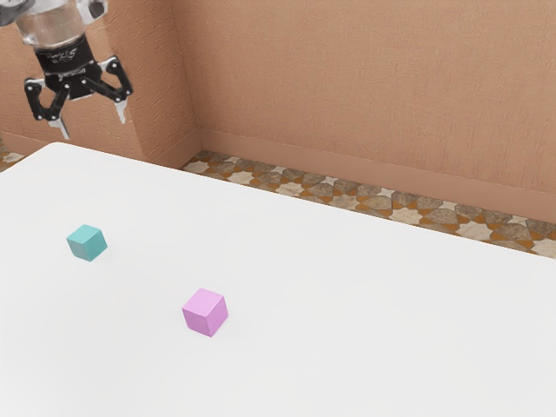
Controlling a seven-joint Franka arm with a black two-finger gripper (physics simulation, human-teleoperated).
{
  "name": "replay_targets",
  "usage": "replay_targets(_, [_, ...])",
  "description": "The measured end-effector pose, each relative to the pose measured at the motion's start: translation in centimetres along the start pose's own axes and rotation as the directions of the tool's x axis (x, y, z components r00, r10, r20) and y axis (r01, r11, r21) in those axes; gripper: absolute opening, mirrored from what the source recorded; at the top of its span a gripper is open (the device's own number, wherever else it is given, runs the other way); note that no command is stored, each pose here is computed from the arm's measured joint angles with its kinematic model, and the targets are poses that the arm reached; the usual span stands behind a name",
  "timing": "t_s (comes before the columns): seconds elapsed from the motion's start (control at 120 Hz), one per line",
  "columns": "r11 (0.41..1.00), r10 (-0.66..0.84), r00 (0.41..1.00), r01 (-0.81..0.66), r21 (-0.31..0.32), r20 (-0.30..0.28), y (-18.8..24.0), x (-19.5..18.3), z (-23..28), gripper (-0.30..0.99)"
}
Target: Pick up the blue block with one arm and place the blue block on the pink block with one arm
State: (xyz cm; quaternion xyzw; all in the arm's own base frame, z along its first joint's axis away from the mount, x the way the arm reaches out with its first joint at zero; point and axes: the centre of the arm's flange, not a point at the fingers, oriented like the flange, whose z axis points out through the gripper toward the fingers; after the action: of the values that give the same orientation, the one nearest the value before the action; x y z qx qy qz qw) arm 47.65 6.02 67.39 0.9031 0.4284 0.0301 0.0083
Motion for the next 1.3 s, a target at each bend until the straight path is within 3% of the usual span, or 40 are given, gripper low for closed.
replay_targets(0.1, [0.990, -0.132, 0.991, 0.131, 0.045, 0.035, -0.6, -0.2, 1.0, 0.69])
replay_targets(0.3, [0.935, -0.347, 0.937, 0.342, 0.090, 0.040, -3.5, -1.6, 1.0, 0.69])
replay_targets(0.383, [0.906, -0.408, 0.911, 0.398, 0.143, 0.052, -3.9, -1.8, 3.1, 0.69])
replay_targets(0.5, [0.854, -0.503, 0.863, 0.487, 0.182, 0.051, -6.3, 0.5, 6.0, 0.69])
replay_targets(0.608, [0.843, -0.517, 0.855, 0.499, 0.201, 0.041, -8.7, 4.4, 9.9, 0.69])
replay_targets(0.85, [0.922, -0.360, 0.931, 0.347, 0.173, 0.051, -11.1, 11.3, 18.2, 0.69])
replay_targets(1.133, [0.991, -0.065, 0.997, 0.059, 0.118, 0.050, -12.1, 13.8, 25.3, 0.69])
replay_targets(1.3, [0.990, 0.111, 0.994, -0.111, 0.082, -0.004, -13.1, 14.5, 28.1, 0.69])
